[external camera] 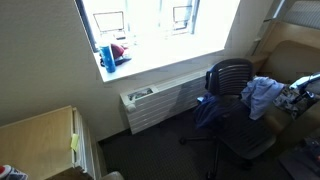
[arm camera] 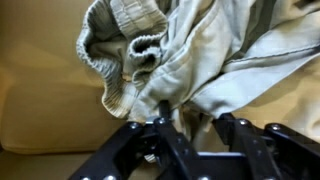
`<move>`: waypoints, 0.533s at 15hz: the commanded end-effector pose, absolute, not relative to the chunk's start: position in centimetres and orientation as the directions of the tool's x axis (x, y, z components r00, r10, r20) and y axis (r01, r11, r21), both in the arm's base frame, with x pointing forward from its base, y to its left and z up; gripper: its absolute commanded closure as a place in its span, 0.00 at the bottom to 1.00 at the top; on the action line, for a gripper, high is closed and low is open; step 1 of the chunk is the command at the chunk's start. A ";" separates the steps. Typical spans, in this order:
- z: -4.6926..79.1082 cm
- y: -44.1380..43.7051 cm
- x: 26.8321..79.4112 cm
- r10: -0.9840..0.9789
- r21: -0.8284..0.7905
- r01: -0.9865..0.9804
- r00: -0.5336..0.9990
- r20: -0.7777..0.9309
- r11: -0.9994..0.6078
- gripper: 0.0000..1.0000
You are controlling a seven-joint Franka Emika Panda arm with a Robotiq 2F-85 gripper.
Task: Remove the t-shirt from the couch and put it on the chair then remove the two clothes from the armrests of the chair and put them on the couch
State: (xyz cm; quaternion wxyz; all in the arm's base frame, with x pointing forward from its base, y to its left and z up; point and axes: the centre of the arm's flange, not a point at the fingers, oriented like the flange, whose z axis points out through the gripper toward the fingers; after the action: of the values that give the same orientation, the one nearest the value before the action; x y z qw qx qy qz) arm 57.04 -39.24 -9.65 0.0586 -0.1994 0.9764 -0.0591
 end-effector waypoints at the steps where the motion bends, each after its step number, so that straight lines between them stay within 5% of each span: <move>1: -11.6 -39.6 58.3 -0.377 -0.164 -0.362 -0.924 -0.070 0.918 0.84; 3: -10.5 -39.4 59.4 -0.389 -0.237 -0.360 -0.917 -0.089 0.902 0.98; 8: -3.1 -37.5 65.2 -0.495 -0.512 -0.347 -0.849 -0.184 0.786 1.00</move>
State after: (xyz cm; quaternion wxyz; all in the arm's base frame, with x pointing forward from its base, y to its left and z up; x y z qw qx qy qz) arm 61.27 -38.12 -5.32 0.1139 -0.2212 0.9514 -0.1814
